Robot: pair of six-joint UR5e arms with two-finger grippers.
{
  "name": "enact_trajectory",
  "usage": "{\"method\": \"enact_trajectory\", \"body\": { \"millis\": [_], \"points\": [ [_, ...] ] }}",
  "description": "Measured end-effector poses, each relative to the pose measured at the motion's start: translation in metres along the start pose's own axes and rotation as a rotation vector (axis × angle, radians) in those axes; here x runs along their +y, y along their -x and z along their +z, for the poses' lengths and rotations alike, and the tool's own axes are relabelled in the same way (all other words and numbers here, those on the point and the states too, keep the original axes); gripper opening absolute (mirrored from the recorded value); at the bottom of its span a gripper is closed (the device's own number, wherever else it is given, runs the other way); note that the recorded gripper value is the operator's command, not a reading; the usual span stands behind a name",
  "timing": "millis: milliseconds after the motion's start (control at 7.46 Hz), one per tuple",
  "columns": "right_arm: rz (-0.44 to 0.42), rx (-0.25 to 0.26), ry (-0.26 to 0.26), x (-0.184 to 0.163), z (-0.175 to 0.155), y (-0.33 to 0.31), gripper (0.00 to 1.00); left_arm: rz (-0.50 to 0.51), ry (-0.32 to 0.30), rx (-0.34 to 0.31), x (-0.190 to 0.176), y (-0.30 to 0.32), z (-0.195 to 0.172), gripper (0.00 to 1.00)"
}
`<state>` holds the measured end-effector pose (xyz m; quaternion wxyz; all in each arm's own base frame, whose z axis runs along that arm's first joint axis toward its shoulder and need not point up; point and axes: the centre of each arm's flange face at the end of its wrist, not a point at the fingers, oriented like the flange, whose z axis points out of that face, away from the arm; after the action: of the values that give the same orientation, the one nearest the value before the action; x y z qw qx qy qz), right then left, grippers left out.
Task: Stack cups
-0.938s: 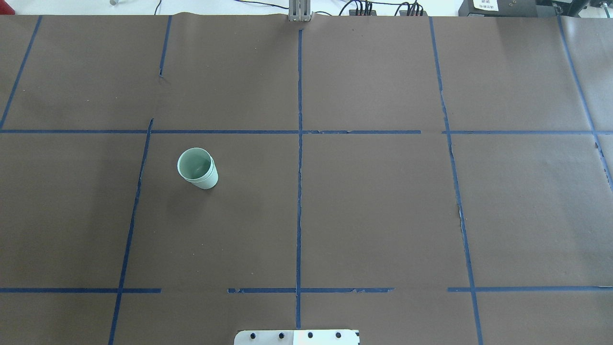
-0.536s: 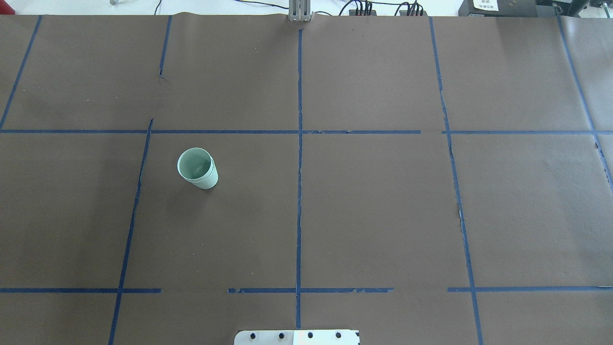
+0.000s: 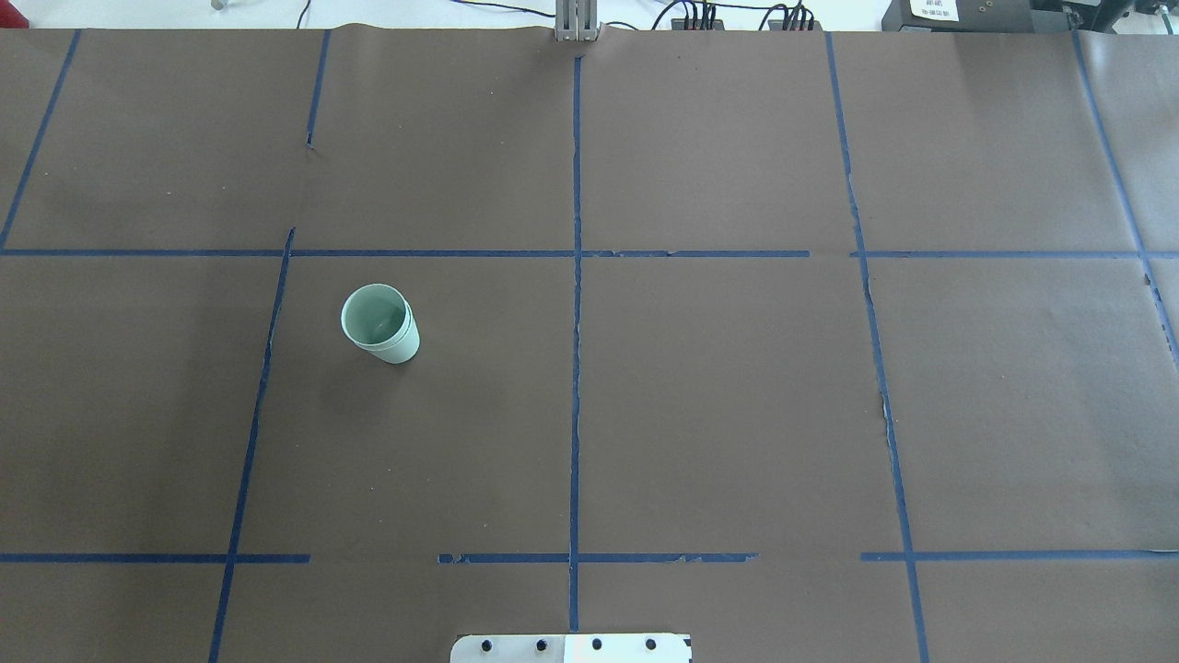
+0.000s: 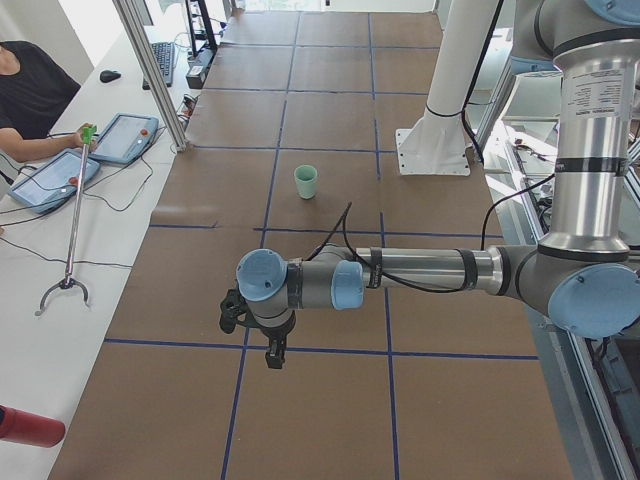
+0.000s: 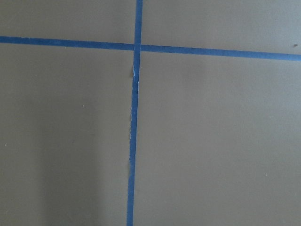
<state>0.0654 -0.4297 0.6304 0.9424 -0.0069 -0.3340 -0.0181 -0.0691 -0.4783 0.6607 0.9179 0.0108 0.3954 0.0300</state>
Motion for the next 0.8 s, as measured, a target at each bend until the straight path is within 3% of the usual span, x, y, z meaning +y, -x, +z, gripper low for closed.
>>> {"method": "enact_trajectory", "body": {
  "millis": [804],
  "points": [
    [0.000, 0.000, 0.000, 0.0002, 0.0000, -0.0002, 1.00, -0.009, 0.010, -0.005, 0.0012, 0.0040, 0.0039, 1.00]
  ]
}}
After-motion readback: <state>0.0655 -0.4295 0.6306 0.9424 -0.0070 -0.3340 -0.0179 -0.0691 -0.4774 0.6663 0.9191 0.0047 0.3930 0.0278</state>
